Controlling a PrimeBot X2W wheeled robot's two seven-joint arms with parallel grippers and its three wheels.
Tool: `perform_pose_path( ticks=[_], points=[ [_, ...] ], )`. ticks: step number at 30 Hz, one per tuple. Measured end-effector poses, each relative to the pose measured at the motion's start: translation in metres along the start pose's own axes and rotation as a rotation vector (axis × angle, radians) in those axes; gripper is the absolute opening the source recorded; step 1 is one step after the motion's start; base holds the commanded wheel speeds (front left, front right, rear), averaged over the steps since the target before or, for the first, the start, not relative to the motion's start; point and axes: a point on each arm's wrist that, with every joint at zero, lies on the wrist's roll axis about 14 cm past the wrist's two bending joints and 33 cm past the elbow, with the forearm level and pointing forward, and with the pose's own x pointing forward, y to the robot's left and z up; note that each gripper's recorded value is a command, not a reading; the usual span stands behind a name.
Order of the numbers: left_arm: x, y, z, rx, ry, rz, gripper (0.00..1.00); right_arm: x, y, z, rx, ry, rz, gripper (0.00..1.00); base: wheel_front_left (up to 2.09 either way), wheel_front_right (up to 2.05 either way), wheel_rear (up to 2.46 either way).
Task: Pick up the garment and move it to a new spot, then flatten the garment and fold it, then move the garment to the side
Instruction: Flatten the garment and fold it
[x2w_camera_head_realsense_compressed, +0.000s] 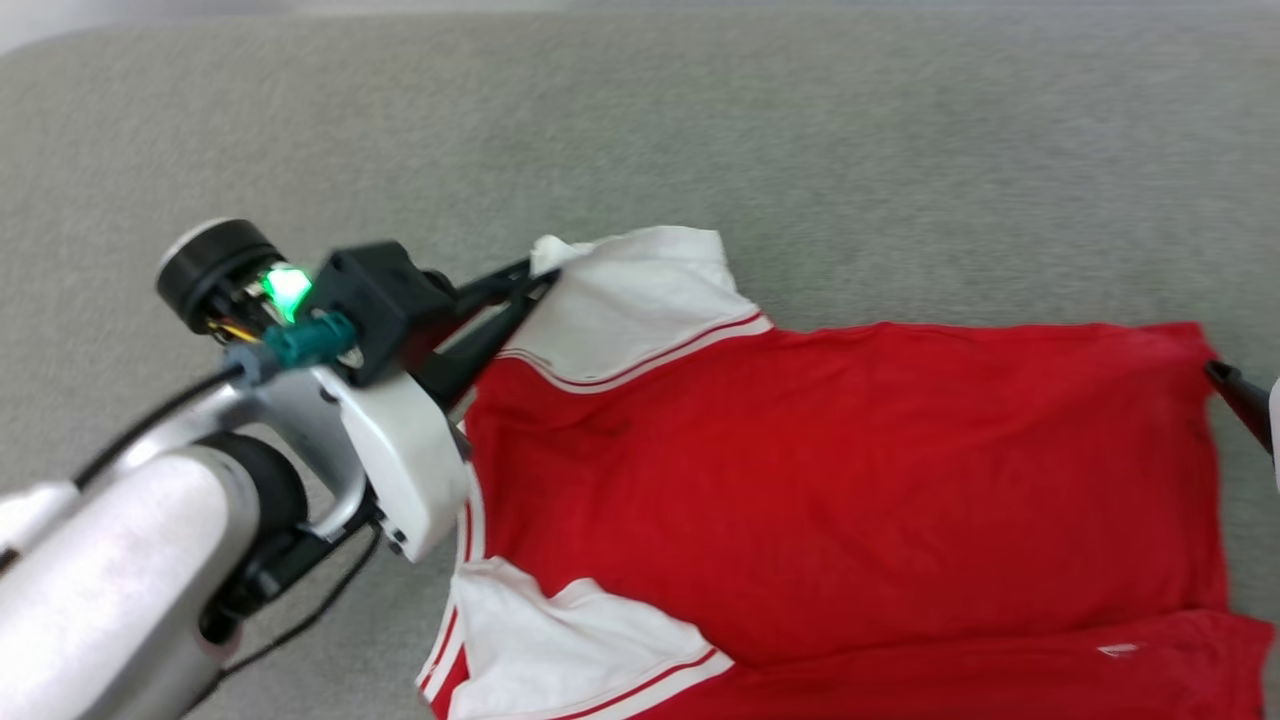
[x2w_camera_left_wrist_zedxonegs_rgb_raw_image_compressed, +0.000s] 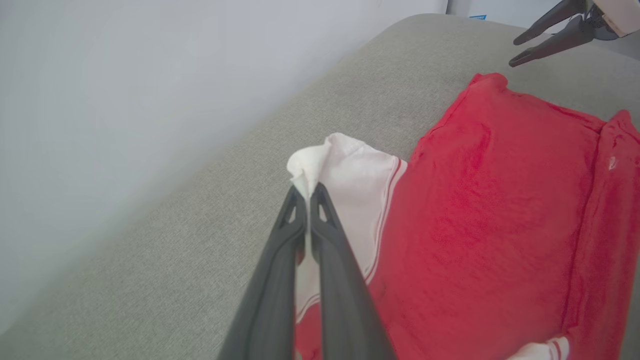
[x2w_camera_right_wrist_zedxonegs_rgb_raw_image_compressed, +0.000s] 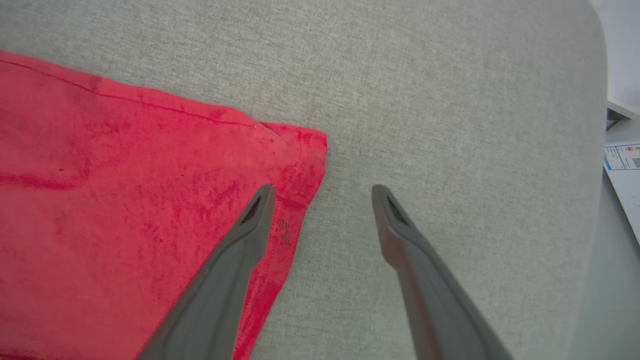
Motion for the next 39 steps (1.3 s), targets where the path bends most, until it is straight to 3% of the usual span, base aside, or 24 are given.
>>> perform_pose_path(
  ticks=[10, 17, 18, 19, 28, 39],
  points=[
    [-0.003, -0.018, -0.023, -0.043, 0.025, -0.025, 0.00, 0.061, 0.019, -0.025, -0.036, 0.203, 0.039, 1.00, 0.00, 0.00, 0.00],
    [-0.004, -0.021, -0.043, -0.089, 0.048, -0.013, 0.00, 0.078, 0.031, -0.032, -0.049, 0.221, 0.069, 1.00, 0.00, 0.00, 0.00],
    [-0.005, -0.021, -0.044, -0.095, 0.049, -0.009, 0.00, 0.078, 0.031, -0.033, -0.039, 0.220, 0.071, 0.69, 0.00, 0.00, 0.00],
    [-0.005, -0.021, -0.045, -0.101, 0.046, -0.005, 0.00, 0.078, 0.032, -0.034, -0.030, 0.222, 0.074, 0.00, 0.00, 0.00, 0.00],
    [-0.020, -0.012, -0.043, -0.146, 0.006, 0.092, 0.00, 0.059, 0.035, -0.012, 0.011, 0.064, 0.080, 0.00, 0.00, 0.00, 0.00],
    [-0.069, -0.019, -0.035, -0.238, -0.044, 0.219, 0.00, -0.011, 0.023, 0.007, 0.037, -0.143, 0.055, 0.00, 0.00, 0.00, 0.00]
  ],
)
